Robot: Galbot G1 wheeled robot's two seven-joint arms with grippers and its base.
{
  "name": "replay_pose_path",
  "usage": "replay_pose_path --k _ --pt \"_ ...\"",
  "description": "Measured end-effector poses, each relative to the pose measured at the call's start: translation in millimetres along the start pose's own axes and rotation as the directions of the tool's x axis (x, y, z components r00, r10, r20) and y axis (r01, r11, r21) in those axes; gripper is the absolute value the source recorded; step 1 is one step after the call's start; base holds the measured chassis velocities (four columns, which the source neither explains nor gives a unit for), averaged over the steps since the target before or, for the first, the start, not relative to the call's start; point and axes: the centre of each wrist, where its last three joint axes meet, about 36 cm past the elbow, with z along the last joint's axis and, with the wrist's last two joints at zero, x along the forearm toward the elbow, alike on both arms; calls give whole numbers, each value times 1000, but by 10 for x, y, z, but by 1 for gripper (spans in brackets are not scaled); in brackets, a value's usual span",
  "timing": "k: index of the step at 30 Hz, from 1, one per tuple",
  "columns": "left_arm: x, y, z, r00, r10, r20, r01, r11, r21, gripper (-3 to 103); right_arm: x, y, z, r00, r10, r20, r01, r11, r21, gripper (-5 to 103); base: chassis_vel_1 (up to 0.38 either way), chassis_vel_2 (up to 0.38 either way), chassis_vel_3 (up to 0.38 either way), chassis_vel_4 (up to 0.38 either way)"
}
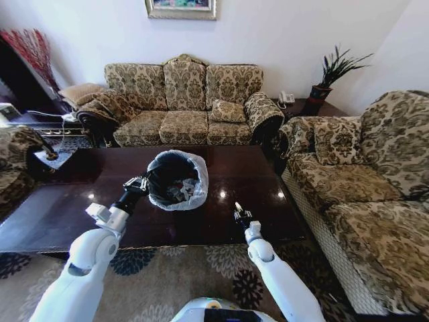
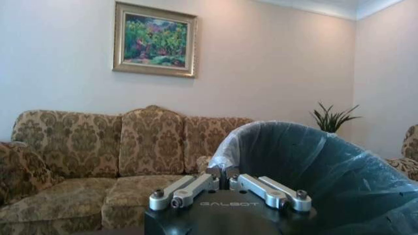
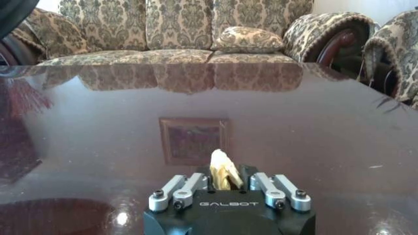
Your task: Move to the front of the table and place the trash on the table into the trash bin.
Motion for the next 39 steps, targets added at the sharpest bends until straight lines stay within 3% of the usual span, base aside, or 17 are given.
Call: replay_pose_path --k 8,15,21,25,28,29,31,34,35,36,39 --pt "-9 -18 -20 1000 11 1 -11 1000 1 2 -19 -62 10 1000 6 -5 -6 1000 7 3 0 0 0 0" --pt "-9 -16 -25 1000 14 1 -14 1000 0 2 -24 -13 -70 999 31 32 -31 999 -8 0 0 0 0 0" --pt "-13 -16 7 1000 18 -6 -18 1000 5 2 62 -109 -683 984 57 168 -52 998 -33 0 0 0 0 0" --pt "-33 -63 -31 998 -18 -53 18 1000 -6 2 256 -264 -1339 960 56 275 -43 998 -53 0 0 0 0 0" --pt "-64 -90 -108 995 -49 -88 47 999 -25 2 581 -240 -2024 926 0 376 27 997 -66 0 0 0 0 0" --pt "-64 -90 -108 995 -49 -88 47 999 -25 2 581 -240 -2024 926 0 376 27 997 -66 0 0 0 0 0" --pt "-96 -108 -162 994 -43 -98 39 998 -46 2 846 -113 -2477 895 -102 435 134 990 -43 0 0 0 0 0" --pt "-108 -127 -182 995 -34 -97 28 998 -58 2 968 0 -2713 871 -180 457 210 978 -14 0 0 0 0 0" --pt "-116 -161 -199 995 -22 -99 15 998 -67 2 1129 141 -2991 836 -276 474 305 952 17 0 0 0 0 0" --pt "-116 -161 -199 995 -22 -99 15 998 -67 2 1129 141 -2991 836 -276 474 305 952 17 0 0 0 0 0" --pt "-110 -226 -239 994 -11 -106 2 997 -82 2 1482 355 -3268 759 -494 423 517 853 68 0 0 0 0 0"
